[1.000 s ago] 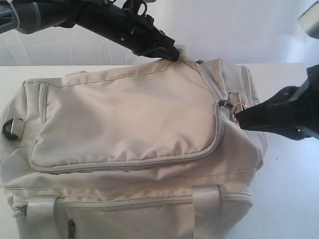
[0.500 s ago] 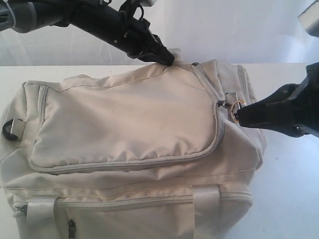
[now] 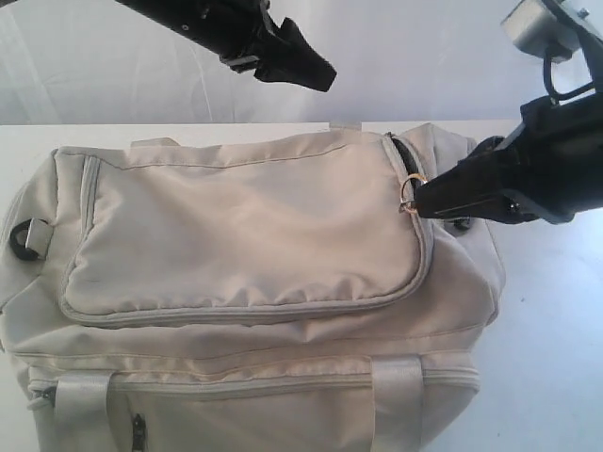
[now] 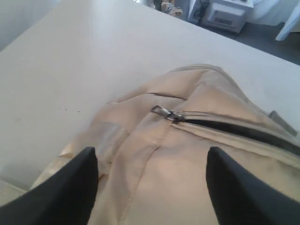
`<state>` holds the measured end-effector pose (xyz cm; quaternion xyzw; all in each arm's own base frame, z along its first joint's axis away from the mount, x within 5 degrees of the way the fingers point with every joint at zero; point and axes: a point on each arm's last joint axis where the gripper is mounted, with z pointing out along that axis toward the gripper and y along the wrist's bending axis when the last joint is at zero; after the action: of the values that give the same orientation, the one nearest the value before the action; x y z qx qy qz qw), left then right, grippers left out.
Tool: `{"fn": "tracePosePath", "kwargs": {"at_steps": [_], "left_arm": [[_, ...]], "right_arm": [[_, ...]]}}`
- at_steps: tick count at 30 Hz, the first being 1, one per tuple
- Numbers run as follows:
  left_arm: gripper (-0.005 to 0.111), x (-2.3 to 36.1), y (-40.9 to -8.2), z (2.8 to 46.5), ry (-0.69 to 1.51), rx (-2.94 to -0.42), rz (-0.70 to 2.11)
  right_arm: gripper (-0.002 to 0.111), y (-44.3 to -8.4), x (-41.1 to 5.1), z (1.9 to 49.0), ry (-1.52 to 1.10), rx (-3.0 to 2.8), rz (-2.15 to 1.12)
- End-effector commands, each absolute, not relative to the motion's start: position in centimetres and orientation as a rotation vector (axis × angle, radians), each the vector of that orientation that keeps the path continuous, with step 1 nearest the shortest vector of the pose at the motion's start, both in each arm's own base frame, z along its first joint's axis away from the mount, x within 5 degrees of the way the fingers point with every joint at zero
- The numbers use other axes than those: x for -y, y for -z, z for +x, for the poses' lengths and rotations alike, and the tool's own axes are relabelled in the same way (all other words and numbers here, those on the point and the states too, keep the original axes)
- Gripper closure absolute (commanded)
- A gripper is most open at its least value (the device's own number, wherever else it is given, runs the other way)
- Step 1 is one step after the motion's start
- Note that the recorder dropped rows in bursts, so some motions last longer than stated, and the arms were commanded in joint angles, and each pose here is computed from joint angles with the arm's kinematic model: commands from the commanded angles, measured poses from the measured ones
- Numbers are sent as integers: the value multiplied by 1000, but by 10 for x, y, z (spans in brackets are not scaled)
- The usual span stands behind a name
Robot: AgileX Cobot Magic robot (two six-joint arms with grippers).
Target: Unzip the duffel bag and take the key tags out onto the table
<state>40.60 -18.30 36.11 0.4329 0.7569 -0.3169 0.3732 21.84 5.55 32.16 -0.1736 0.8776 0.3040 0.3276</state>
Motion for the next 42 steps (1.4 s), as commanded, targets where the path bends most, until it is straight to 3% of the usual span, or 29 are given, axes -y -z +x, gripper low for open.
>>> {"fn": "tracePosePath", "kwargs": {"at_steps": [1,11,27,29,33,34,42], "left_arm": [[39,198,-363,392,891,-2002,1139],[39,230,-328,388,1055,-2208,1098],[40,255,-308,381,1106,-2366,1010],[48,259,-304,381,1098,-2379,1009],[99,264,-302,386,1084,-2350,959],[107,264,-304,387,1077,-2335,952],[107,259,-342,384,1070,-2244,1045]], "right_arm": [[108,-322,-60,207,-880,-2347,-575],[108,-327,-54,186,-776,-2428,-630],[108,-330,-54,189,-756,-2385,-585],[108,-330,-54,189,-757,-2387,-586],[108,-330,-54,188,-765,-2393,-594],[108,-330,-55,187,-769,-2395,-597],[108,-309,-55,183,-806,-2458,-571]]}}
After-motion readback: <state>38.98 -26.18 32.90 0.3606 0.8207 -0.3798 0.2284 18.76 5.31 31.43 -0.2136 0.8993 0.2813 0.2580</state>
